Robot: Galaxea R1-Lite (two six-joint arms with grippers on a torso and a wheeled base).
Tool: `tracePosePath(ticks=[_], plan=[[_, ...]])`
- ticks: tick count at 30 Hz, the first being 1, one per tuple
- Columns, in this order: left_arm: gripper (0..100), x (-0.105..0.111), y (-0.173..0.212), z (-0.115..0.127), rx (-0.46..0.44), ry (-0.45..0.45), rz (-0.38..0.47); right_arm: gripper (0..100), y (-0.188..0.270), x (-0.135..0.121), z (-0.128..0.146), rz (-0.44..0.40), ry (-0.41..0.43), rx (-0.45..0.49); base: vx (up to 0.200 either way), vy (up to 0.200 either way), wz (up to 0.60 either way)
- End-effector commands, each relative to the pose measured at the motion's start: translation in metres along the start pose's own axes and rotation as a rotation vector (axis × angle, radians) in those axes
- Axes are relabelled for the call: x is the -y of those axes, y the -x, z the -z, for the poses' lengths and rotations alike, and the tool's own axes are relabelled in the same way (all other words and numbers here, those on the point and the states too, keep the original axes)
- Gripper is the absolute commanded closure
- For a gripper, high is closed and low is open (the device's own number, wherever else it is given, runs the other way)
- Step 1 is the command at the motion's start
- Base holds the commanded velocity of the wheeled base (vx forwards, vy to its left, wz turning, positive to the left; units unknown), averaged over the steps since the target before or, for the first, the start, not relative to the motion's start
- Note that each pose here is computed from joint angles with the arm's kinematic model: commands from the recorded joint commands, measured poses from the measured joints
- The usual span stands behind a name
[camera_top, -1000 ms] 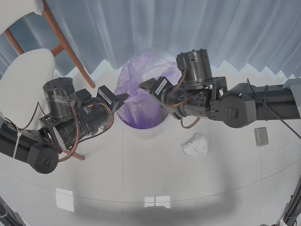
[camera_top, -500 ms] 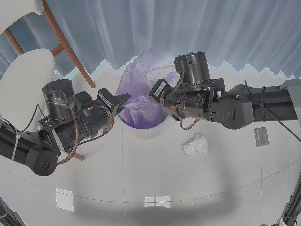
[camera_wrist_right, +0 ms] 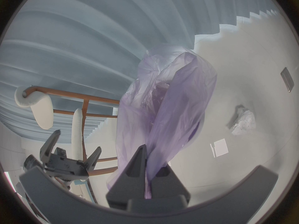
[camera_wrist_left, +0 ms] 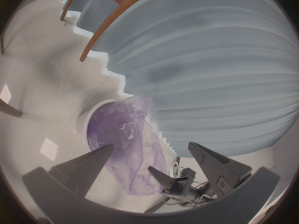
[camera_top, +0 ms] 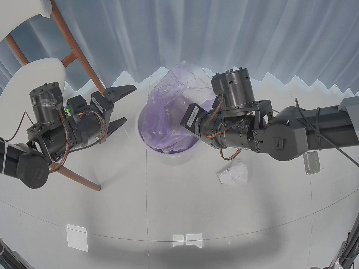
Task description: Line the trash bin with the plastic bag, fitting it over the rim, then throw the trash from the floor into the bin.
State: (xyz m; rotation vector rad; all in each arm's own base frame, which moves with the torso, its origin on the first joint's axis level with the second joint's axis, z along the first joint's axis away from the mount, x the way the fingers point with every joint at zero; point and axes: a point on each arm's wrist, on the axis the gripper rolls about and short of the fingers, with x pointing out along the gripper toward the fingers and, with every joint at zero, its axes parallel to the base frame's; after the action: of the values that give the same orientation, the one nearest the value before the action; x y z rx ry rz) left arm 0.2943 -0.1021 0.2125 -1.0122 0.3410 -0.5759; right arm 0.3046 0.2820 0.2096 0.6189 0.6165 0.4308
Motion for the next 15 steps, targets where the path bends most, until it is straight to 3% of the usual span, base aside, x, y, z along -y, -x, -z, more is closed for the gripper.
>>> tracePosePath(ticks=[1, 4, 8, 15], plan=[[0, -0.01, -0.01, -0.006, -0.025, -0.042, -0.023, 100, 0.008, -0.003, -0.001, -0.015, 0.012, 0.005, 0.0, 0.0, 0.0], [0, -0.013, -0.013, -0.002, -0.039, -0.056, -0.031, 100, 0.01, -0.003, -0.002, -0.018, 0.015, 0.007, 0.0, 0.0, 0.0], [0, -0.035, -0.033, 0.015, -0.125, -0.13, -0.064, 100, 0.015, -0.006, 0.01, -0.023, 0.05, -0.027, 0.0, 0.0, 0.0], [0, -0.037, -0.054, 0.016, -0.14, -0.14, -0.038, 100, 0.018, -0.01, 0.028, -0.043, 0.092, -0.059, 0.0, 0.0, 0.0]])
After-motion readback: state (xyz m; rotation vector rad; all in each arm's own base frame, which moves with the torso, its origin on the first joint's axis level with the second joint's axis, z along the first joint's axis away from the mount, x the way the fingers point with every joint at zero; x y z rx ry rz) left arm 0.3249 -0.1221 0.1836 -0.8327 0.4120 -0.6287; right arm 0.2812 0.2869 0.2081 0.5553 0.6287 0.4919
